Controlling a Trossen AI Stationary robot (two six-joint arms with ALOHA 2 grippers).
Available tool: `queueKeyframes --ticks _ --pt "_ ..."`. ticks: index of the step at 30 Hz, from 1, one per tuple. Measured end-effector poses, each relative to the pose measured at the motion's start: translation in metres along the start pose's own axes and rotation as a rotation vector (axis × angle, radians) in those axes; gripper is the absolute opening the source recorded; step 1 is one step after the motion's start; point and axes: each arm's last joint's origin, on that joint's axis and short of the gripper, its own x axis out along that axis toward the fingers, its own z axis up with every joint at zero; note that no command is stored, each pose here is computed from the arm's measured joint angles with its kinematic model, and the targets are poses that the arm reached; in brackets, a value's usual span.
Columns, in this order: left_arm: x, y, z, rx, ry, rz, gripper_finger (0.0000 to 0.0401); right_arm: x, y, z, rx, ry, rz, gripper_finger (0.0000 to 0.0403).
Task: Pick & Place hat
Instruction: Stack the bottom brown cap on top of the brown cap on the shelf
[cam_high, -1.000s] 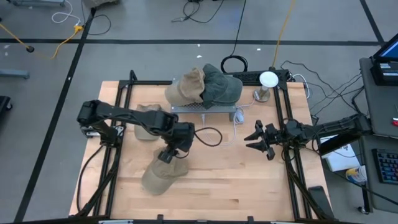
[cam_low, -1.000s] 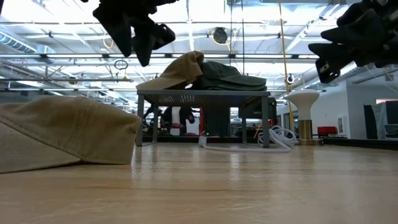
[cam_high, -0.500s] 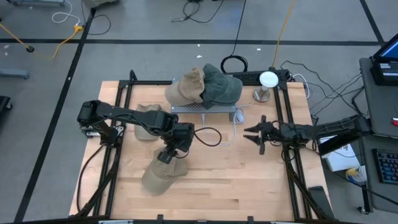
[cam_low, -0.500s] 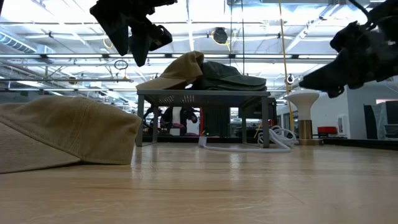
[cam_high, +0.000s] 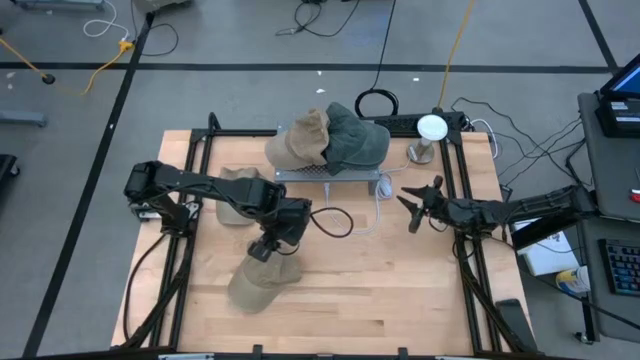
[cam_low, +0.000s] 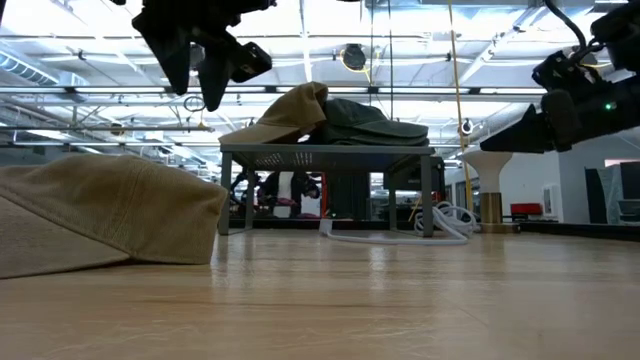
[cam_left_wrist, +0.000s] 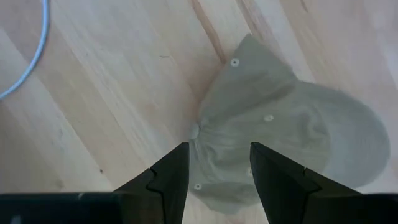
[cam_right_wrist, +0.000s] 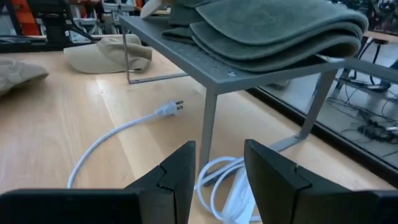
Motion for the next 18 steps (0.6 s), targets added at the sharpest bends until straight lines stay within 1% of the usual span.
queueKeyframes --ticks 4,11,18 --pt "0.006 0.002 0.002 0.052 0.011 0.002 0.0173 0.000 0.000 0.001 -0.002 -0.007 0.001 0.0130" --pt "0.040 0.012 0.006 0.088 0.124 -0.048 0.0173 0.000 0.000 0.001 0.000 -0.010 0.002 0.0130" --pt "0.064 0.022 0.007 0.152 0.180 -0.089 0.0173 0.000 0.000 0.001 0.003 -0.014 0.003 0.0130"
